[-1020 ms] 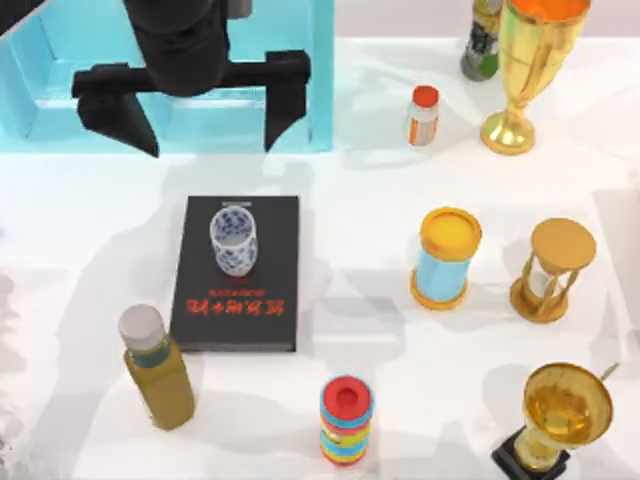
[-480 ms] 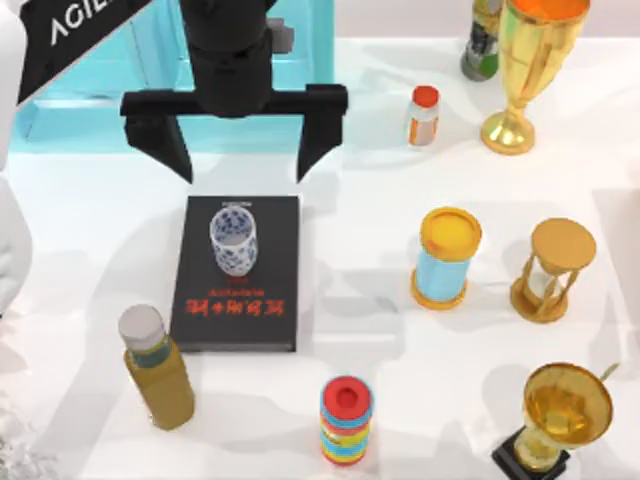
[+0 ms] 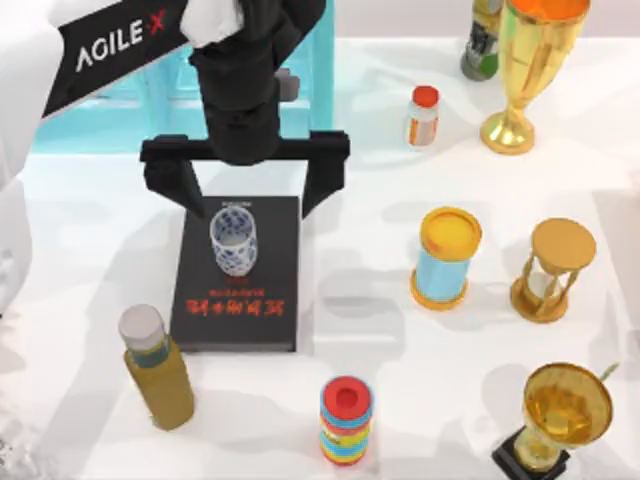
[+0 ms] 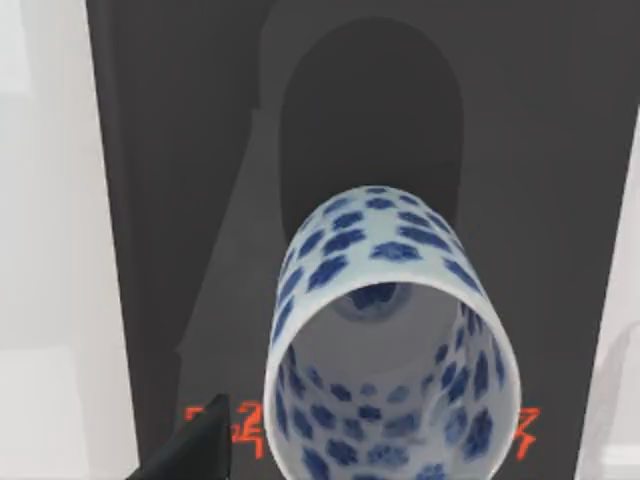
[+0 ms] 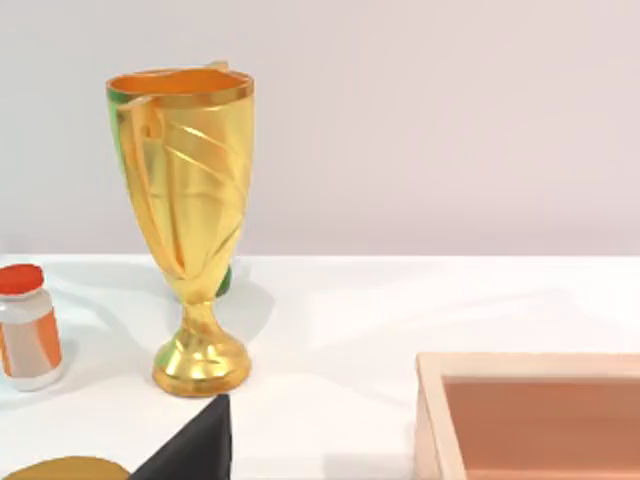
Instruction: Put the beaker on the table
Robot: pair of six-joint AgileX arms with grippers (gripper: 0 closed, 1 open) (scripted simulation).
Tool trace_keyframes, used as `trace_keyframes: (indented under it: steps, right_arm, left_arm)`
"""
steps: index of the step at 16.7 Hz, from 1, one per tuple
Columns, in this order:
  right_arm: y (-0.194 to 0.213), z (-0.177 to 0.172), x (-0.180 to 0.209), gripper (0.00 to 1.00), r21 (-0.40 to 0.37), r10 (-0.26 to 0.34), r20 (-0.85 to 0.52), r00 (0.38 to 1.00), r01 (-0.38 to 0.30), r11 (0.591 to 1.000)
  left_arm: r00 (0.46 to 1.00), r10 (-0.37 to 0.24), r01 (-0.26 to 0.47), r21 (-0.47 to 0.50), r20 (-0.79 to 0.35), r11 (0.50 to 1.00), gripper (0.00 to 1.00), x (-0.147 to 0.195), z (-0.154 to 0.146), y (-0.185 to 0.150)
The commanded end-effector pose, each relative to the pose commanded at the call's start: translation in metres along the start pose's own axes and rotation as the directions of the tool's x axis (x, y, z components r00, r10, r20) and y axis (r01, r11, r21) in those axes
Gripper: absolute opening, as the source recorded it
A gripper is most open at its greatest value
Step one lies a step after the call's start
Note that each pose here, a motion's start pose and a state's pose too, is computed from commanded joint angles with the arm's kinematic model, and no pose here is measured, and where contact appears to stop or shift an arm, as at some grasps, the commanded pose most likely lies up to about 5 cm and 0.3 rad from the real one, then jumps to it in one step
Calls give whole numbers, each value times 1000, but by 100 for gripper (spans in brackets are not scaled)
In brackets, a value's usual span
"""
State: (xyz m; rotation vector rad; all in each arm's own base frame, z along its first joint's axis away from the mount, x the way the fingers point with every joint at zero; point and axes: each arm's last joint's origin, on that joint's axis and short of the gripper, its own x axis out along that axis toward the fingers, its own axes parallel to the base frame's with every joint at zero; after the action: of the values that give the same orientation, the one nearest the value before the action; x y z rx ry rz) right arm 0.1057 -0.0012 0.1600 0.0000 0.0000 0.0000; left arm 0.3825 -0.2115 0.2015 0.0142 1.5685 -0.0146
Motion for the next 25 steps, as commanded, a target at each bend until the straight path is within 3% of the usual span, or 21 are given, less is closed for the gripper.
trace_keyframes:
  steps: [4, 9, 22, 25]
  right_arm:
    - [0, 0, 0, 100, 0, 0, 0, 1000, 0, 1000]
    - [0, 0, 0, 100, 0, 0, 0, 1000, 0, 1000]
    - [0, 0, 0, 100, 0, 0, 0, 1000, 0, 1000]
    - [0, 0, 0, 100, 0, 0, 0, 1000, 0, 1000]
  left_arm:
    - [1000, 1, -1, 0, -2, 1000, 100, 39, -4, 1]
    - [1000, 1, -1, 0, -2, 1000, 100, 43, -4, 2]
    - [1000, 1, -1, 0, -2, 1000, 2, 43, -4, 2]
    - [1000, 1, -1, 0, -2, 1000, 0, 43, -4, 2]
